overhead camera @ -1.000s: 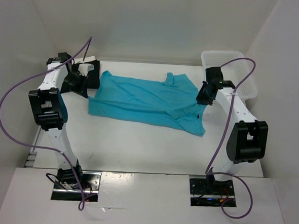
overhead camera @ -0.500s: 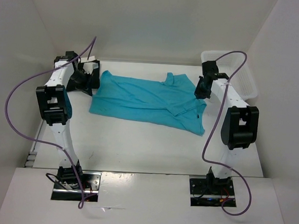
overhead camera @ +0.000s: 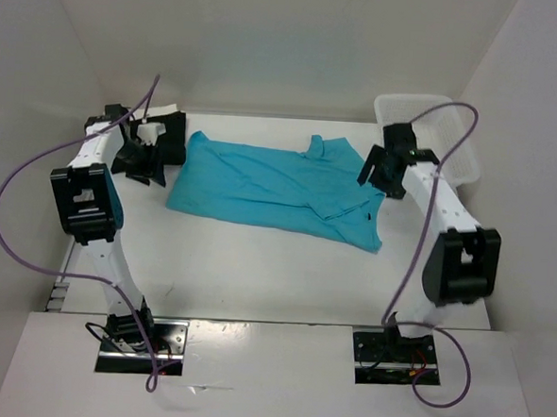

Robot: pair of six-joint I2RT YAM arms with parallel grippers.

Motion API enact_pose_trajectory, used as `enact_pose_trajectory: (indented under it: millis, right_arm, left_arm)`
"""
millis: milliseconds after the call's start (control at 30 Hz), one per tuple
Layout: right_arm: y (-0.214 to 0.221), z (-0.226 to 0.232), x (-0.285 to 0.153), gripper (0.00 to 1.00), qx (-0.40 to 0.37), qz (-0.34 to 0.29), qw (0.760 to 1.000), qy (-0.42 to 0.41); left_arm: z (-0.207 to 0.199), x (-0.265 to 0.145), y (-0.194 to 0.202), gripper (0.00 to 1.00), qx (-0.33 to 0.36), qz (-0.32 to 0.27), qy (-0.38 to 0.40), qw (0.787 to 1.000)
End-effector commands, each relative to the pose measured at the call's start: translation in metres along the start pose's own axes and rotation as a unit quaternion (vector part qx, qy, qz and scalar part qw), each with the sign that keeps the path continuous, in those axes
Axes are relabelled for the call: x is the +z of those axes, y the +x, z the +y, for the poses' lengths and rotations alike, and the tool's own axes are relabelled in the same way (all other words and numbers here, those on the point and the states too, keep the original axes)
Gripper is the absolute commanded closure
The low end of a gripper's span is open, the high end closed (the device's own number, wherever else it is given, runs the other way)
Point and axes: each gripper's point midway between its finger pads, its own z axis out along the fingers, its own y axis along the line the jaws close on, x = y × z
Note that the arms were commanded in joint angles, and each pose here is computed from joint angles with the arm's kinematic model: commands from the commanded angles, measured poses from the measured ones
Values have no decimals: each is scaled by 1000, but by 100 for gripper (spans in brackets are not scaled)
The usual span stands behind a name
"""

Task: Fold and stack the t-shirts

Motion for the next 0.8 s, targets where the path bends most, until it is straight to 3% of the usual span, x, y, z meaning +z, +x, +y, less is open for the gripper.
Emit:
enact_pose_trajectory:
  millis: [0, 133, 300, 500, 533, 600, 633, 667, 700, 767]
  right_arm:
    - [62, -23, -33, 20, 54, 29, 998, 7]
    - [115, -39, -24, 20, 98, 77, 992, 24]
    - [149, -55, 8, 18, 139, 114, 982, 60]
    - [188, -68, 42, 21, 168, 177, 968, 65]
    - [187, -71, 42, 25, 173, 176, 967, 67]
    - [189, -75, 45, 46, 170, 176, 966, 78]
    - [186, -80, 46, 77, 175, 171, 966, 85]
    - [186, -84, 42, 92, 180, 174, 964, 90]
    - [181, -85, 37, 100, 185, 161, 965, 94]
    - [171, -89, 30, 100, 189, 140, 966, 105]
  left_arm:
    - [-34, -13, 35, 37, 41, 24, 2, 999]
    - [-46, 18, 58, 36, 39, 50, 23, 998]
    - [-38, 33, 49, 30, 32, 33, 14, 999]
    - [-37, 66, 77, 32, 26, 79, 20, 996]
    - [-39, 69, 76, 34, 31, 78, 20, 996]
    - [-40, 75, 84, 59, 28, 84, 27, 996]
    - [-39, 78, 84, 73, 28, 83, 26, 996]
    - [-44, 79, 82, 87, 27, 79, 39, 996]
    - [-44, 79, 82, 100, 27, 79, 40, 996]
    - [-49, 67, 83, 100, 43, 73, 45, 995]
